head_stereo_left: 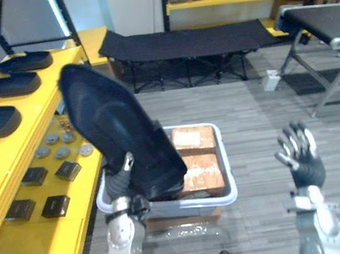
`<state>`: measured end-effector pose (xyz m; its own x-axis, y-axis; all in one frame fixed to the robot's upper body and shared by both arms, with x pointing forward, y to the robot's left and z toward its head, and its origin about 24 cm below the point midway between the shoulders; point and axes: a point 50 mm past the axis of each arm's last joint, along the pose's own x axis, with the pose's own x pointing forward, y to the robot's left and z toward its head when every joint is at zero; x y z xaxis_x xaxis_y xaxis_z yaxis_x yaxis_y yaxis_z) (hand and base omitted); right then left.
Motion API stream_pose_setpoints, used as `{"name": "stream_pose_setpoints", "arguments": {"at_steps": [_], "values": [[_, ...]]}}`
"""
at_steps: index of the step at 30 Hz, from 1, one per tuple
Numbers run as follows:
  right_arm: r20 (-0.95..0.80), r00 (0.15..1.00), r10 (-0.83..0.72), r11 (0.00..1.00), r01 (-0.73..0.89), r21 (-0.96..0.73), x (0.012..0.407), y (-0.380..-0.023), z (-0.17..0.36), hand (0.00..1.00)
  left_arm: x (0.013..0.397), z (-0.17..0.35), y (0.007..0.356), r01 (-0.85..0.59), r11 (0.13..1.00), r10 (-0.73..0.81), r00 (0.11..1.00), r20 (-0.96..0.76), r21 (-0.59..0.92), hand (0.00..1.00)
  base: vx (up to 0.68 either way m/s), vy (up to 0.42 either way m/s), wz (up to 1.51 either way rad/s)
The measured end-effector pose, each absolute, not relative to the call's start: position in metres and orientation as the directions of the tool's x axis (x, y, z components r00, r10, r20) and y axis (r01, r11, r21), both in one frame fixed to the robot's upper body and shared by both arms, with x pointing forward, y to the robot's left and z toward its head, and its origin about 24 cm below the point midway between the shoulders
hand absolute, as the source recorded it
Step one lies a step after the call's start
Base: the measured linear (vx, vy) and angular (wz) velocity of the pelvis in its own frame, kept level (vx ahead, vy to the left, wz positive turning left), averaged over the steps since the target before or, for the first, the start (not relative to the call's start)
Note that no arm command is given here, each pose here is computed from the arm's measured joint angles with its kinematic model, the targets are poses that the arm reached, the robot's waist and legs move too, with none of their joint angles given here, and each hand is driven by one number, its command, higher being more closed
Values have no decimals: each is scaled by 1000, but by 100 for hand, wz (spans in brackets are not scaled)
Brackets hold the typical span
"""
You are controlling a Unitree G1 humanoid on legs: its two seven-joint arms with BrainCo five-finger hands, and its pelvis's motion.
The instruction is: Walk over and take plastic housings, then place them on the shelf
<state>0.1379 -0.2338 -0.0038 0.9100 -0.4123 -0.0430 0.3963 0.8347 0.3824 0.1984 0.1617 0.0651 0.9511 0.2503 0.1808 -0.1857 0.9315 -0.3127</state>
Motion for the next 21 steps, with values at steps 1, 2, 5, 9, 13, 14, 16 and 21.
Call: {"name": "stream_pose_setpoints", "arguments": {"at_steps": [1,2,5,9,13,14,16,21], "values": [[-84,895,-438,819,436,373,126,-236,-10,0,193,65,166,-202,927,271,944,190,-317,100,0,16,-21],[-115,881,-459,807,468,360,113,-238,-15,0,186,65,172,-230,916,307,929,206,-327,100,-5,21,-24],[-126,877,-463,810,477,340,100,-239,-18,0,178,72,185,-270,902,369,887,277,-336,100,-39,10,-16],[-88,877,-473,814,472,338,103,-240,-13,0,173,84,190,-279,899,394,852,345,-338,100,-48,-3,-2],[-37,884,-465,834,452,316,114,-247,-6,0,168,87,206,-397,872,483,798,361,-287,100,-21,-3,2],[-15,892,-452,846,434,310,119,-249,-3,0,166,87,212,-451,852,522,771,366,-264,100,-23,6,11],[16,905,-426,863,400,310,126,-251,2,0,163,89,219,-524,823,567,731,380,-219,100,-10,17,26],[110,956,-273,907,217,362,163,-237,16,0,144,95,240,-682,713,681,617,394,-164,100,9,-2,75]]}}
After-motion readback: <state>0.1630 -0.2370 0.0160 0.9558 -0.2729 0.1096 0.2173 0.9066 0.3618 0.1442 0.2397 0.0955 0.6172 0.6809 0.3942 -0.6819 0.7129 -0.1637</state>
